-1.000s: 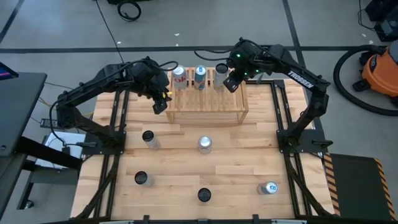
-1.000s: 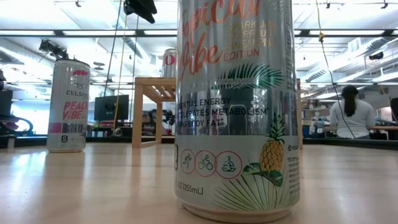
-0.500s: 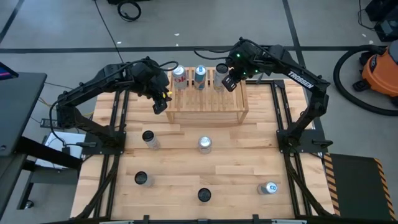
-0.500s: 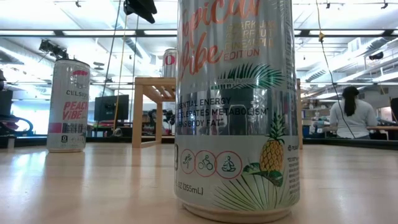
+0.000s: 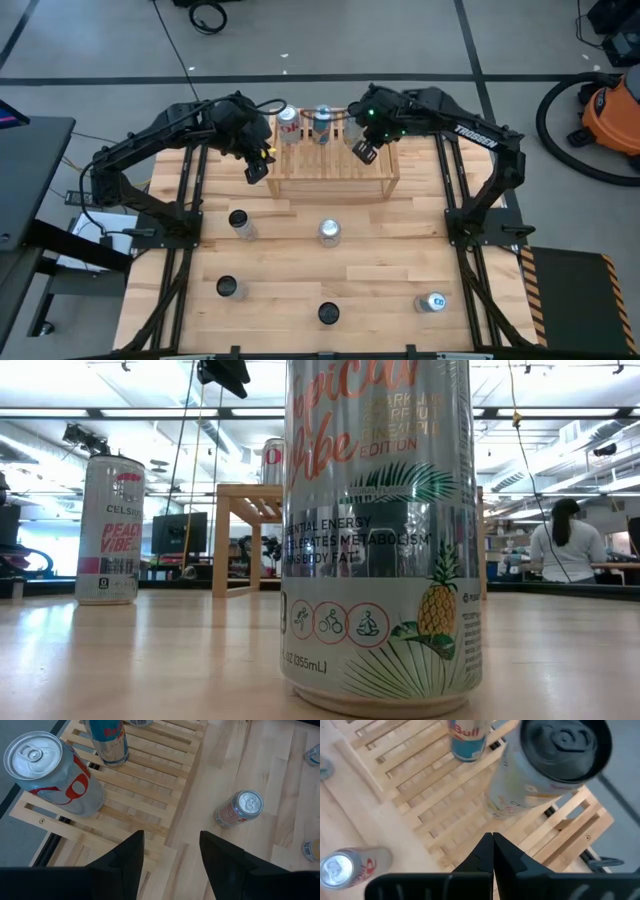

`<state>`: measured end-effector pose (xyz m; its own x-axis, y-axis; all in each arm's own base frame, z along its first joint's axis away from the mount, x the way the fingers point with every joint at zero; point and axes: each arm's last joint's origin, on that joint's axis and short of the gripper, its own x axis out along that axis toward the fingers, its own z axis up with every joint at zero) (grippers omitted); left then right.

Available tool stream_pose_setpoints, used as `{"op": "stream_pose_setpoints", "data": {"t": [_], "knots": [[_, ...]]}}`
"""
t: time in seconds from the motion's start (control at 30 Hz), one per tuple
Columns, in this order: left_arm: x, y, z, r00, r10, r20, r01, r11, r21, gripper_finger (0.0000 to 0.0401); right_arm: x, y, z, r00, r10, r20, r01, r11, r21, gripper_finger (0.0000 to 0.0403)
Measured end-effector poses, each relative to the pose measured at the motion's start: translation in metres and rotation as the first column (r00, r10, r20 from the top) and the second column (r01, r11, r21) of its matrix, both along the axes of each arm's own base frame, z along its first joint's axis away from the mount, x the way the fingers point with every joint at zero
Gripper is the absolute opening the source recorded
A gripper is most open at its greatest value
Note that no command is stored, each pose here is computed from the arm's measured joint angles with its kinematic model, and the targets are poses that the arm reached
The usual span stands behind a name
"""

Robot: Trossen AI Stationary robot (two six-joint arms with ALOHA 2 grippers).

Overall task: Place canned beverage on shelf
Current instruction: Put the top white-yellow soda can on the shelf

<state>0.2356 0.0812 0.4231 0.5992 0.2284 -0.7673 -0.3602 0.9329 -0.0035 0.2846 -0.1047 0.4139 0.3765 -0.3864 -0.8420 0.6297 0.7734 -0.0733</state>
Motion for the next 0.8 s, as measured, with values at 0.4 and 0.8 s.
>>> {"op": "stream_pose_setpoints", "data": {"t": [0.4,0.8], "knots": [[0.000,0.000,0.000,1.000,-0.001,0.000,0.001,1.000,0.001,0.0192,0.005,-0.015,-0.006,0.999,-0.017,0.046,0.019,0.999,-0.033,0.0006],[0.000,0.000,0.000,1.000,-0.017,-0.003,0.017,1.000,0.014,0.0192,0.007,-0.019,-0.004,0.997,-0.022,0.068,0.027,0.998,-0.059,0.0006]]}}
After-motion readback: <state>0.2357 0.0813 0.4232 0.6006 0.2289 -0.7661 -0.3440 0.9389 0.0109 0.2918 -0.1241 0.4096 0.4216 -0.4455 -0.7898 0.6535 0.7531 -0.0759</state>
